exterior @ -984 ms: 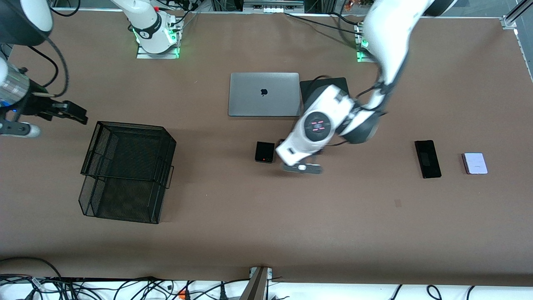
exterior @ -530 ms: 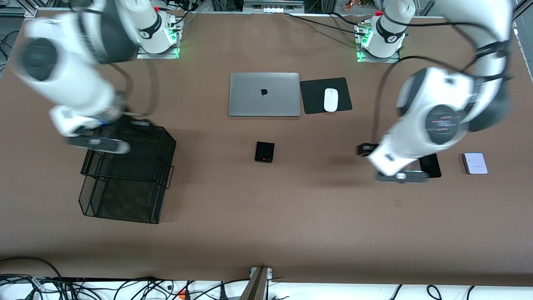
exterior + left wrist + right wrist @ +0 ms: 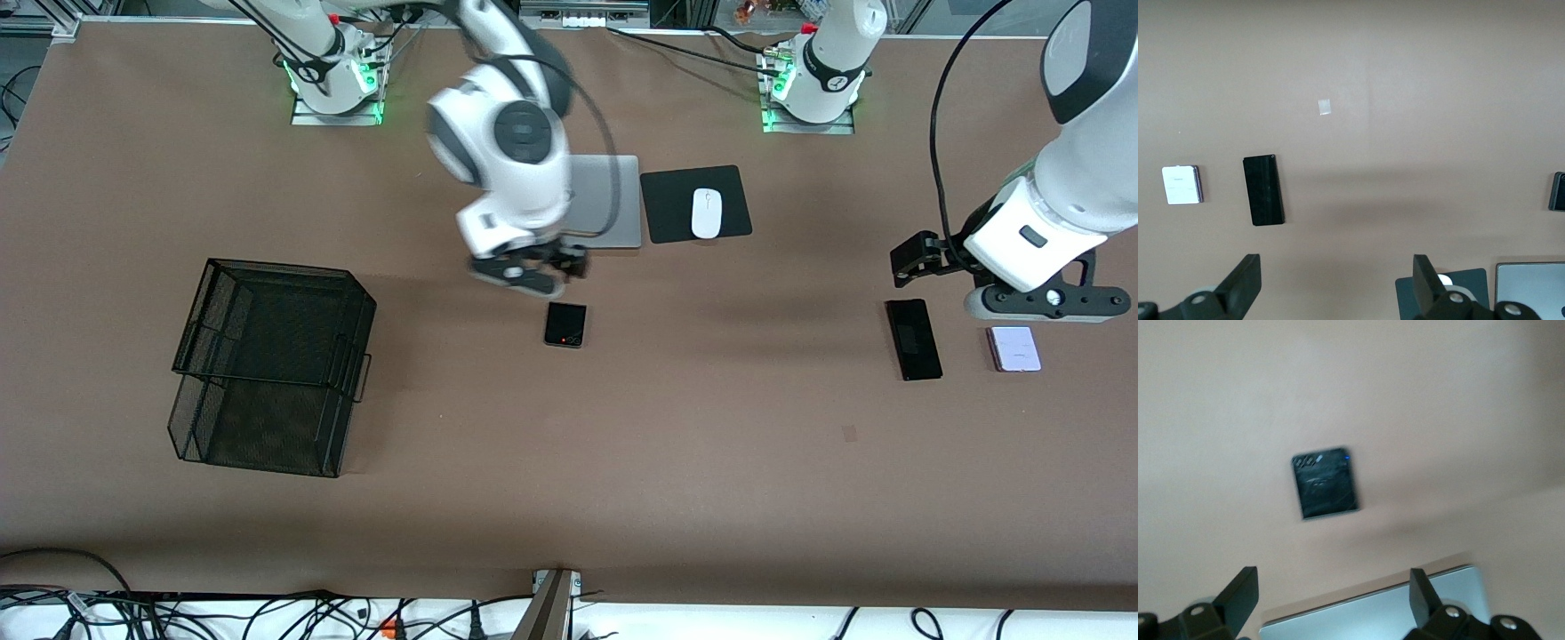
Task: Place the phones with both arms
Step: 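Grasp the flip phone with the right gripper while the left gripper descends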
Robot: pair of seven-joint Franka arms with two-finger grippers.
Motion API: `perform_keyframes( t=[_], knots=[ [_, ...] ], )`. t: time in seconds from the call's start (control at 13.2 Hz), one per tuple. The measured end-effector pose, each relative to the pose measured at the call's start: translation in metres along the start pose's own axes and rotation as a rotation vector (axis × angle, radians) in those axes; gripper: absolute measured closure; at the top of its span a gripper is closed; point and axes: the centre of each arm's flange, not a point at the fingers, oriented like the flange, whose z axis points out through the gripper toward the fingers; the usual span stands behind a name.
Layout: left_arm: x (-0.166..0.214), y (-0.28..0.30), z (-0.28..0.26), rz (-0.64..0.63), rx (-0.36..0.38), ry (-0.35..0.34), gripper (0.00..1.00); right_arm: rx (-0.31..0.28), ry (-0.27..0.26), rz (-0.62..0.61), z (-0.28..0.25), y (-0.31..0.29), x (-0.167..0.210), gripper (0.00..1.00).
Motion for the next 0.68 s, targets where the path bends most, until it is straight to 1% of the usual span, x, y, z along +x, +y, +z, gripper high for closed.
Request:
perform_keyframes(
  t=[0.08, 0.15, 0.3, 0.45, 0.68],
  knots=[
    [0.002, -0.001, 0.007, -0.001, 0.002, -0.012, 0.00, 0.007, 0.003, -0.015, 0.021, -0.012, -0.008, 0.00],
    [0.004, -0.001, 0.012, -0.002, 0.003, -0.020, 0.00, 0.016, 0.009, -0.022, 0.043, -0.017, -0.008, 0.00],
    [0.006, -0.001, 0.015, -0.002, 0.003, -0.026, 0.00, 0.027, 0.023, -0.077, 0.084, -0.017, -0.001, 0.00],
    [0.005, -0.002, 0.016, -0.004, 0.005, -0.037, 0.00, 0.026, 0.026, -0.124, 0.112, -0.012, 0.003, 0.00],
    [-0.003, -0.008, 0.022, -0.011, 0.014, -0.112, 0.00, 0.032, 0.035, -0.152, 0.135, -0.007, 0.006, 0.00]
  ],
)
